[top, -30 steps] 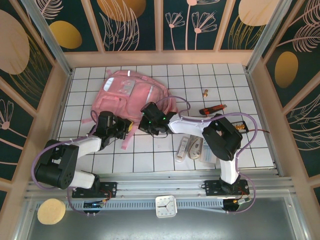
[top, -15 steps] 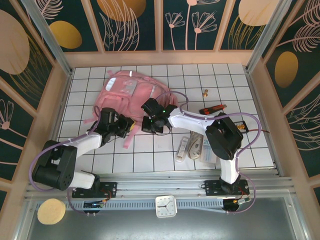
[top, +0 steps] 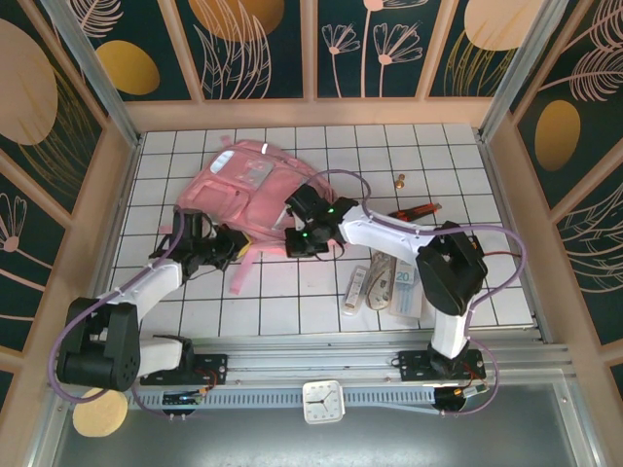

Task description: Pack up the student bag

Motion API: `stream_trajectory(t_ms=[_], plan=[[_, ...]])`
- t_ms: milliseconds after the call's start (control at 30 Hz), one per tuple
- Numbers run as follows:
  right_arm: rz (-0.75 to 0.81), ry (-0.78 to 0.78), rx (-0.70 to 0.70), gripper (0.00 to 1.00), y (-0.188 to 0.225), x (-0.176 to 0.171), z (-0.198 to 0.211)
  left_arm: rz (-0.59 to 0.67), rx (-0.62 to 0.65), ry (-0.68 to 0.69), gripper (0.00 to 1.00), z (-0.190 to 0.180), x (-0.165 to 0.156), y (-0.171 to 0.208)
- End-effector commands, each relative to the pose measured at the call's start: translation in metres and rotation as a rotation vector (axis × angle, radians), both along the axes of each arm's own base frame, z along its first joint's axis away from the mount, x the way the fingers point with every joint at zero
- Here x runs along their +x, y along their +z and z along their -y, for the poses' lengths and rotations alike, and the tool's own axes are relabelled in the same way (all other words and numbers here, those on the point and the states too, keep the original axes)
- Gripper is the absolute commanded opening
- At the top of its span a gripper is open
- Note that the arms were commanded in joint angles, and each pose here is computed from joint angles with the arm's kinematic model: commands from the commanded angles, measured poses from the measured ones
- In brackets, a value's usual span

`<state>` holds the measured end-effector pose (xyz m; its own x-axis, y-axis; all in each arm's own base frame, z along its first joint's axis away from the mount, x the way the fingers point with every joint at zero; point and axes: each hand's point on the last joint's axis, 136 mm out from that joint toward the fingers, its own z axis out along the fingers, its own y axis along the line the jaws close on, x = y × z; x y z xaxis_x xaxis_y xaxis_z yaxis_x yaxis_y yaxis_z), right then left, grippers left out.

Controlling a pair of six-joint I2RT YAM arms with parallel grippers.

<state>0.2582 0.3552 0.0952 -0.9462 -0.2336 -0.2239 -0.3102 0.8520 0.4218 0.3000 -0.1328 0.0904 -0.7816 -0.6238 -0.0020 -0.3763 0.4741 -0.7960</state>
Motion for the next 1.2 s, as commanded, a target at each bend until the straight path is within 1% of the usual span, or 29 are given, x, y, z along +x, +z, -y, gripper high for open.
stream_trajectory(t_ms=[0,133,233,400,500,600,700,733,767,800,867,900,933,967,1000,1167], plan=[[-0.107,-0.114,-0.36,0.0,-0.024,-0.007,0.118,-0.005,0.207,0.166,0.0,-0.065,0.014,-0.009],[-0.135,-0.096,-0.312,0.0,-0.017,-0.013,0.108,0.014,0.205,0.159,0.0,-0.067,0.022,-0.002],[-0.122,-0.093,-0.349,0.0,-0.016,-0.007,0.116,0.006,0.227,0.156,0.0,-0.072,0.023,-0.004],[-0.144,-0.112,-0.372,0.0,-0.02,0.005,0.145,-0.028,0.261,0.2,0.0,-0.109,0.012,-0.011],[-0.165,-0.104,-0.37,0.0,-0.02,0.006,0.155,-0.046,0.288,0.214,0.0,-0.129,0.006,-0.014],[-0.148,-0.101,-0.361,0.0,-0.016,0.011,0.152,-0.038,0.29,0.224,0.0,-0.136,0.01,-0.012],[-0.137,-0.08,-0.307,0.0,-0.012,0.012,0.129,-0.008,0.296,0.221,0.0,-0.139,0.02,-0.002],[-0.136,-0.067,-0.3,0.0,-0.012,0.012,0.121,-0.001,0.29,0.213,0.02,-0.138,0.022,0.0],[-0.136,-0.046,-0.289,0.0,-0.013,0.01,0.11,0.01,0.276,0.202,0.13,-0.134,0.023,0.001],[-0.132,-0.016,-0.272,0.0,-0.012,0.008,0.096,0.014,0.254,0.195,0.29,-0.131,0.021,0.001],[-0.119,0.044,-0.239,0.0,-0.007,0.003,0.067,0.01,0.225,0.185,0.69,-0.124,0.015,-0.003],[-0.115,0.077,-0.204,0.07,-0.002,0.001,0.048,0.008,0.215,0.18,0.85,-0.122,0.01,-0.004],[-0.119,0.096,-0.178,0.14,0.002,-0.002,0.034,0.002,0.208,0.172,0.98,-0.119,0.005,-0.007],[-0.112,0.107,-0.141,0.2,0.009,-0.001,0.017,-0.005,0.198,0.158,0.99,-0.115,-0.001,-0.009],[-0.112,0.116,-0.095,0.25,0.016,-0.001,0.0,-0.018,0.193,0.146,0.99,-0.112,-0.007,-0.012],[-0.106,0.071,0.039,0.3,0.034,0.013,-0.043,-0.053,0.162,0.063,0.99,-0.084,-0.032,-0.019]])
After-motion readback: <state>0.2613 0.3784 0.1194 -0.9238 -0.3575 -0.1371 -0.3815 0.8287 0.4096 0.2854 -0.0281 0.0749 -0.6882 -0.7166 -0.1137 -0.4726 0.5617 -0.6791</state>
